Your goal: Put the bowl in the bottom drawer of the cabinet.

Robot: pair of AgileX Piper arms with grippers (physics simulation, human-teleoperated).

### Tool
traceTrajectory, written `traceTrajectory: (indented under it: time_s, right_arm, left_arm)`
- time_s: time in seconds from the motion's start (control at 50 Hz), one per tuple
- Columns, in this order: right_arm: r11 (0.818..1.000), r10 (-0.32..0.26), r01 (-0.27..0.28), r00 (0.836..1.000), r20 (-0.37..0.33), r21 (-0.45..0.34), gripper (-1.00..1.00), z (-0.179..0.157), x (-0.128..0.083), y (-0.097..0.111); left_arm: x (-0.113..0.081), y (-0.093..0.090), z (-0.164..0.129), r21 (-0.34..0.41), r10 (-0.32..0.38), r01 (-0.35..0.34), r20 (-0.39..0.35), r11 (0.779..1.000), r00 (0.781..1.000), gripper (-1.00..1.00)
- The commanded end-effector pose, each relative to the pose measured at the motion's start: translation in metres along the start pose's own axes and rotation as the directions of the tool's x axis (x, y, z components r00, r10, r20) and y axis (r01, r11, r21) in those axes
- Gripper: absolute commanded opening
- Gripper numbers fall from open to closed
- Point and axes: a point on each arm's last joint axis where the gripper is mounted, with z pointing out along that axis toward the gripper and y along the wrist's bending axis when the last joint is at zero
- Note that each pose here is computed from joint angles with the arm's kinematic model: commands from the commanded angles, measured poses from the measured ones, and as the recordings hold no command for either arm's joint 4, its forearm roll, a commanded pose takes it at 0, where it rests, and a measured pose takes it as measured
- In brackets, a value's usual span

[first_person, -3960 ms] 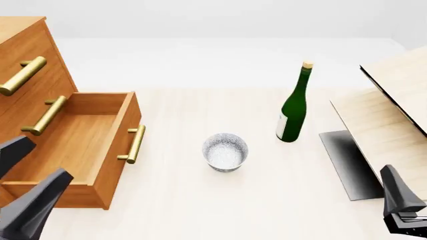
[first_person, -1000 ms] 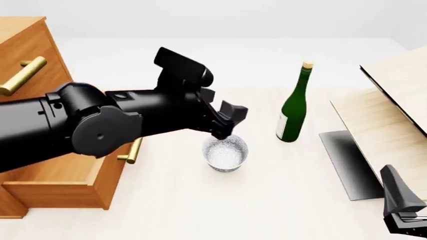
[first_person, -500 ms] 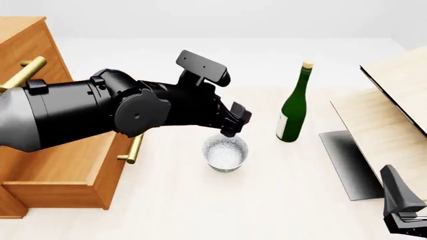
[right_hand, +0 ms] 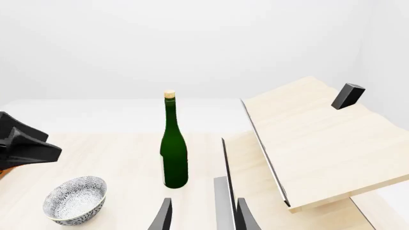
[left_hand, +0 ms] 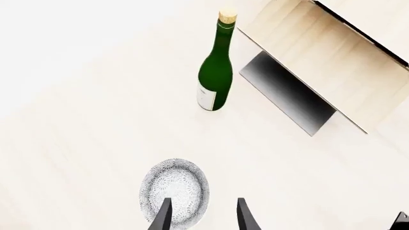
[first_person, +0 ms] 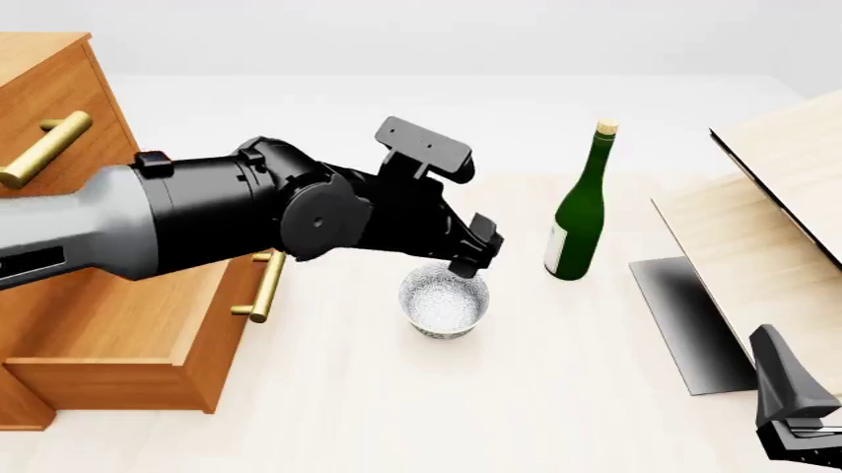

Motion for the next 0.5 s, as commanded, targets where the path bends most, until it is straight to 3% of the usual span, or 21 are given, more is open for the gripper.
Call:
traceTrajectory:
  time_s: [0.02, 0.06, 0.08, 0.5]
  right_arm:
    - [1.000, 0.000, 0.000, 1.000, 0.000, 0.000, 1.00, 0.000, 0.000, 0.000]
    - [1.000, 0.000, 0.000, 1.000, 0.000, 0.000, 1.00, 0.000, 0.000, 0.000]
    - [1.000, 0.000, 0.000, 1.000, 0.000, 0.000, 1.00, 0.000, 0.000, 0.000]
    - [1.000, 0.000, 0.000, 1.000, 0.000, 0.000, 1.00, 0.000, 0.000, 0.000]
  left_arm:
    - [0.001, 0.001, 0.019, -0.005, -0.014, 0.014, -0.025, 1.000, 1.000, 1.00]
    - [0.001, 0.000, 0.021, -0.002, -0.016, 0.016, -0.025, 1.000, 1.000, 1.00]
    - [0.009, -0.013, 0.044, 0.018, -0.043, 0.044, -0.061, 0.999, 0.997, 1.00]
    - [0.017, -0.017, 0.059, 0.020, -0.046, 0.048, -0.097, 0.999, 0.994, 1.00]
